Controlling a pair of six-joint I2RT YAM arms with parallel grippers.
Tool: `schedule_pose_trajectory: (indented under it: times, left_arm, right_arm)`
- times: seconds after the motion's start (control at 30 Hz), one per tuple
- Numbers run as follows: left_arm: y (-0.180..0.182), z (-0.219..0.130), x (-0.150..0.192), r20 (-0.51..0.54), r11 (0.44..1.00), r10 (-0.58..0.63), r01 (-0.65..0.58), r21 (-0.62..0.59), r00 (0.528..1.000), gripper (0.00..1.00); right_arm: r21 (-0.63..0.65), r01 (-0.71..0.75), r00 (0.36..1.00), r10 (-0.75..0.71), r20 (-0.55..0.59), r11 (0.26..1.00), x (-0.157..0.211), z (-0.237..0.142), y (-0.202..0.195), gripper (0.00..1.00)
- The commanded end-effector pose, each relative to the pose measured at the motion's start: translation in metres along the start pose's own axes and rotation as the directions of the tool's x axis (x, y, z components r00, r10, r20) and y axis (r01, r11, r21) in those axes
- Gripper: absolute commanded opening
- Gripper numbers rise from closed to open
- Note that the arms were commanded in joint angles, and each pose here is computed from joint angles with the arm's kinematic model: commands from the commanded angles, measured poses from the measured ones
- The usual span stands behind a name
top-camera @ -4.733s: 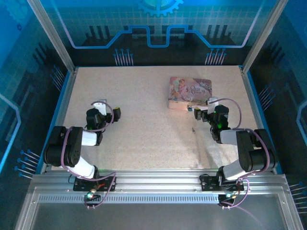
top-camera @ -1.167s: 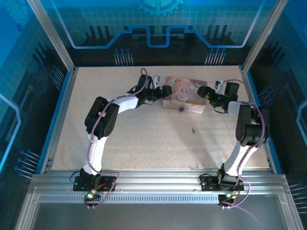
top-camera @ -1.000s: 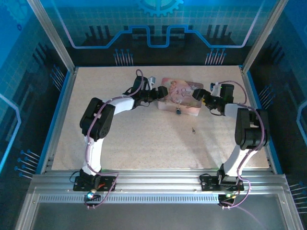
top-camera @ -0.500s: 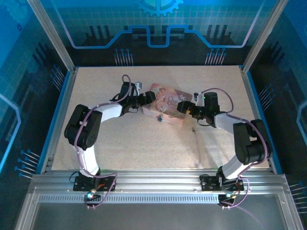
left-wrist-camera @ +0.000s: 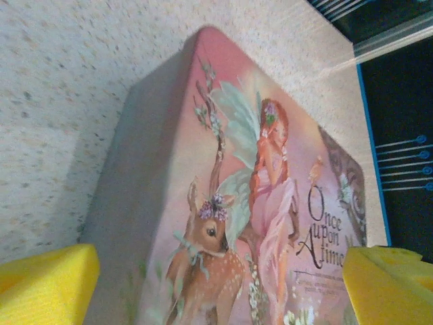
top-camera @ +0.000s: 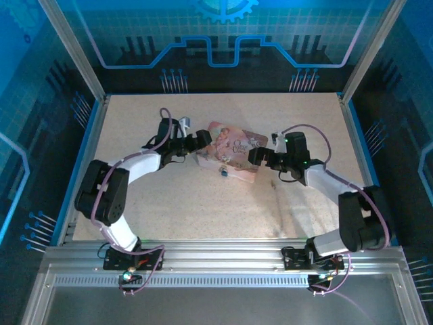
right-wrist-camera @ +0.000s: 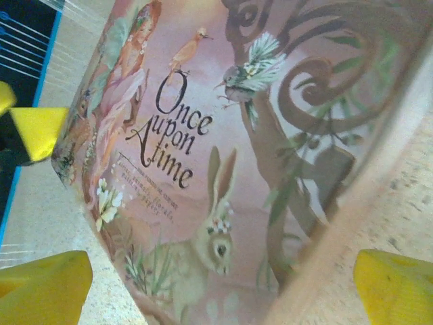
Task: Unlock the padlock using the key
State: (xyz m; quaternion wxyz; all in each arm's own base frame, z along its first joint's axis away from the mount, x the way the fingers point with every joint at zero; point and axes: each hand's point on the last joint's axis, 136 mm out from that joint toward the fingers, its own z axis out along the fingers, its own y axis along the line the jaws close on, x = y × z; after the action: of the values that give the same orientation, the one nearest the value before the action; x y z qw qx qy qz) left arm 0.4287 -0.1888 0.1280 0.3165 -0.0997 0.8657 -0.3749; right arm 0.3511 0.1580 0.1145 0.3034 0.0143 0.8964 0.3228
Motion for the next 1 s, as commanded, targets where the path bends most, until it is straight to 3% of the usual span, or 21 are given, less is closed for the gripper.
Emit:
schedule_pose_trajectory:
  times: [0.0,0.2,0.5,0.77,0.97]
  left_arm:
    - [-0.001,-0.024,-0.001,0.019,1.000,0.019,-0.019,-0.010,1.000,0.94]
    - [-0.016,-0.058,0.017,0.032,1.000,0.005,-0.005,0.006,0.999,0.92]
    - [-0.036,-0.080,0.071,0.033,1.000,0.012,-0.012,-0.006,0.999,0.91]
    - [-0.041,-0.083,0.071,0.056,1.000,0.016,-0.016,0.003,0.998,0.91]
    - [-0.040,-0.086,0.070,0.064,1.000,0.025,-0.024,-0.002,0.998,0.91]
  right_arm:
    - [0.144,0.045,0.999,-0.041,-0.034,0.989,0.011,-0.021,-0.017,1.00]
    - [0.270,0.062,0.996,-0.041,-0.085,0.961,0.039,-0.051,-0.034,0.97]
    - [0.382,0.109,0.967,-0.009,-0.253,0.918,0.088,-0.055,-0.059,0.70]
    - [0.453,0.176,0.942,-0.016,-0.335,0.874,0.091,-0.034,-0.066,0.53]
    - [0.491,0.209,0.934,-0.025,-0.356,0.845,0.088,-0.023,-0.073,0.47]
